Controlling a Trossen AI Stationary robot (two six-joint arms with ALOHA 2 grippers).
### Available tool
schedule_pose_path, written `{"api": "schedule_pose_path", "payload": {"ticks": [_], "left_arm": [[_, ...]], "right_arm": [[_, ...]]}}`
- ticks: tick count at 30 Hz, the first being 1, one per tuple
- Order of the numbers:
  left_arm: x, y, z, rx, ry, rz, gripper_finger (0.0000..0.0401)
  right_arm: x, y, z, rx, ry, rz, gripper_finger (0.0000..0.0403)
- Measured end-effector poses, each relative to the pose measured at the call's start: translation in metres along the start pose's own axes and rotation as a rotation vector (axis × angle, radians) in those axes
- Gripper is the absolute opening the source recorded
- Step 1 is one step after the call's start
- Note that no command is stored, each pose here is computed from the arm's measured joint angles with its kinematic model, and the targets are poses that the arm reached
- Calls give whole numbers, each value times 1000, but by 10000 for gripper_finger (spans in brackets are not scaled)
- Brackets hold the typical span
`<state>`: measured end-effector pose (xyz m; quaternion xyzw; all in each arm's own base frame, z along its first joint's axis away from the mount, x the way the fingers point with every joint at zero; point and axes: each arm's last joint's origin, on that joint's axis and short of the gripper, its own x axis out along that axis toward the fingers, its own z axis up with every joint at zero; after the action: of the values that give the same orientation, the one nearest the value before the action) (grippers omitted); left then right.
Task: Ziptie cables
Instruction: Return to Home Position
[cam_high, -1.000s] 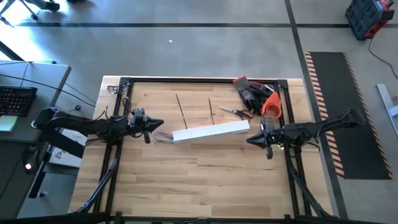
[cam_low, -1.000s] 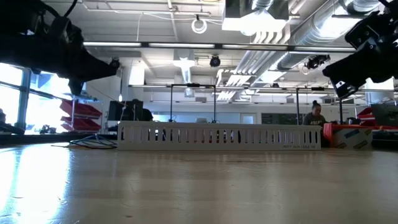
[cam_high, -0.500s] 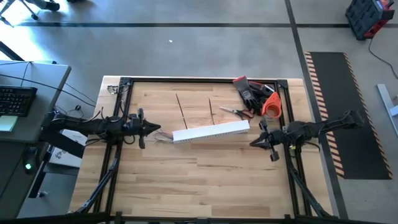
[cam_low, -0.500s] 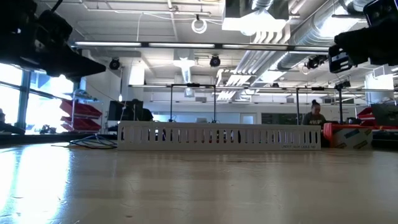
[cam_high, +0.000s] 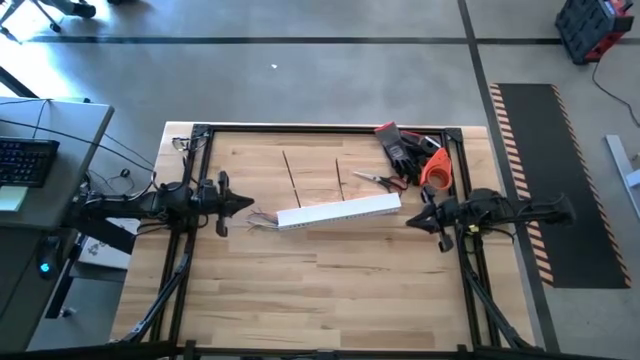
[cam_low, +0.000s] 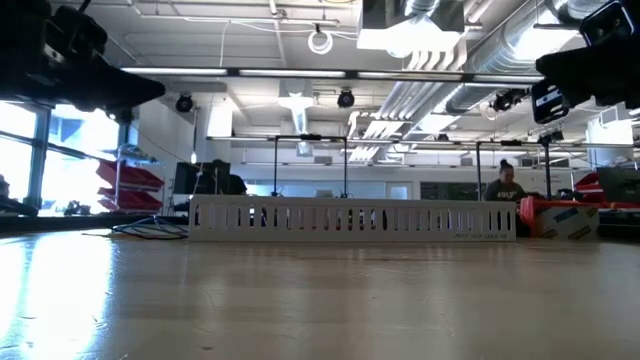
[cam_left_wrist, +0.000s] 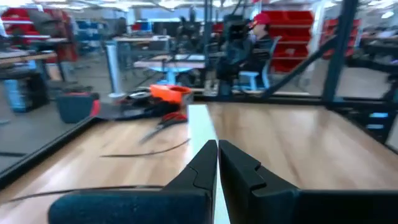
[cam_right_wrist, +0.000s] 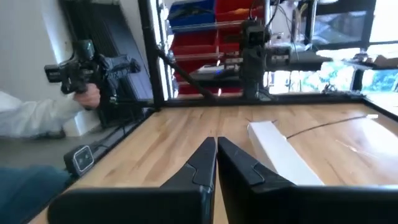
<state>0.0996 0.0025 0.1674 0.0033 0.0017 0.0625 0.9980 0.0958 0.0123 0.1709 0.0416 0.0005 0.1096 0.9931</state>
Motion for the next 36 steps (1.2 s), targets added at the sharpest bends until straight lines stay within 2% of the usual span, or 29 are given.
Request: {"api": "schedule_pose_path", "payload": {"ticks": [5,10,17,36], "left_arm": [[0,-2,-2,-11,24,-84,0],[1,-1,-3,-10,28,-33,0],[2,-1,-4,-75,44,-23,0],[2,-1,-4,-76,45,-22,0]], "right_arm": [[1,-3,-3,0,-9,-63,0],[2,-5,-5,-2,5,-148,0],[2,-5,-5,13,2,-146,0],[2,-5,-5,14,7,-146,0]]}}
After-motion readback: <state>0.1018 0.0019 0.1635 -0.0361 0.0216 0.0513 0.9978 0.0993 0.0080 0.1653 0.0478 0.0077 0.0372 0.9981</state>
